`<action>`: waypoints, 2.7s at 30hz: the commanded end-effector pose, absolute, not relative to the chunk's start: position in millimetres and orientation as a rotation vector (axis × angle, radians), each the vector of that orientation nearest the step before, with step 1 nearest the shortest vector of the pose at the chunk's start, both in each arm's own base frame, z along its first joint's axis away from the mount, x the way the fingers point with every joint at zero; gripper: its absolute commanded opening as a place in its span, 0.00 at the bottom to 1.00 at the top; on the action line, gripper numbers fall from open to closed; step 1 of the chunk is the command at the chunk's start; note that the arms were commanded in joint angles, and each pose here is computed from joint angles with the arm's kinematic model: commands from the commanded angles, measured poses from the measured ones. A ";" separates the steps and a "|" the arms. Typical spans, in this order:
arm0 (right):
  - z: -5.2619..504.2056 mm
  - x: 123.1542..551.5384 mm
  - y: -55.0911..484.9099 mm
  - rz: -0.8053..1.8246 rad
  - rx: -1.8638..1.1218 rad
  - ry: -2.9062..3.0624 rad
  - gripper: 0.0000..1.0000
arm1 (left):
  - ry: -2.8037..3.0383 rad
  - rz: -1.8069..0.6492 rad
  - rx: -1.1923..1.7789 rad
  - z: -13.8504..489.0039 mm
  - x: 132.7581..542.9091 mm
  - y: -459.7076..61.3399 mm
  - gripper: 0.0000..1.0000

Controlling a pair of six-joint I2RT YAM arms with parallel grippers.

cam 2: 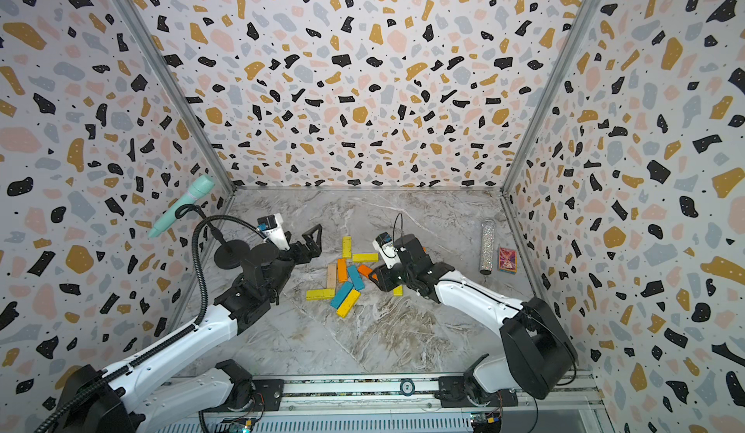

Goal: Assemble the number 6 with building blocks
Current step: Pick up the building block from the center of the board, then assemble the building block at the center of the board.

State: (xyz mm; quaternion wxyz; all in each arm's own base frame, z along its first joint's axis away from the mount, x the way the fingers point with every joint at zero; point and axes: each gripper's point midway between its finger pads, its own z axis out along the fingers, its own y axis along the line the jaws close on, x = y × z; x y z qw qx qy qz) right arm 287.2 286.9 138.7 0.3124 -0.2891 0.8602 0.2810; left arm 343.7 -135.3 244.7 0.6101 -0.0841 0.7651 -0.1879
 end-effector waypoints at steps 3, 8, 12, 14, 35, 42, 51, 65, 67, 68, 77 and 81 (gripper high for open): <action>101.0 305.3 295.9 0.505 -1.025 2.358 0.56 | 1.753 -0.367 -0.273 205.8 348.1 -93.2 0.99; 81.8 330.9 301.9 0.385 -1.088 2.392 0.57 | 1.775 -0.362 -0.315 184.8 341.8 -79.5 0.99; 67.3 338.6 305.3 0.354 -1.119 2.419 0.57 | 1.768 -0.368 -0.318 185.5 337.9 -77.5 0.99; 59.2 340.3 305.8 0.345 -1.132 2.437 0.57 | 1.765 -0.376 -0.315 186.8 337.3 -78.3 0.99; 46.3 343.6 310.9 0.406 -1.097 2.498 0.30 | 1.760 -0.369 -0.317 191.0 334.8 -75.9 0.99; 111.3 354.0 273.1 0.519 -0.772 2.461 0.21 | 1.787 -0.414 -0.217 193.2 339.2 -93.1 0.99; 101.5 343.4 157.0 0.565 -0.266 2.525 0.20 | 1.832 -0.506 -0.105 180.5 346.3 -119.7 0.99; 41.9 349.6 112.8 0.524 -0.033 2.618 0.24 | 1.848 -0.596 -0.012 175.3 346.4 -146.9 1.00; 36.5 348.2 108.8 0.515 -0.018 2.630 0.32 | 1.850 -0.599 -0.008 175.4 346.4 -148.0 1.00; 35.1 347.6 107.7 0.518 -0.013 2.633 0.34 | 1.849 -0.600 -0.008 175.9 346.2 -148.2 1.00; 40.4 325.8 108.6 0.574 -0.002 2.632 0.60 | 1.862 -0.590 -0.014 174.4 346.8 -147.2 0.99; 42.5 308.8 112.7 0.628 0.015 2.620 0.61 | 1.863 -0.600 -0.015 174.4 346.9 -148.5 0.99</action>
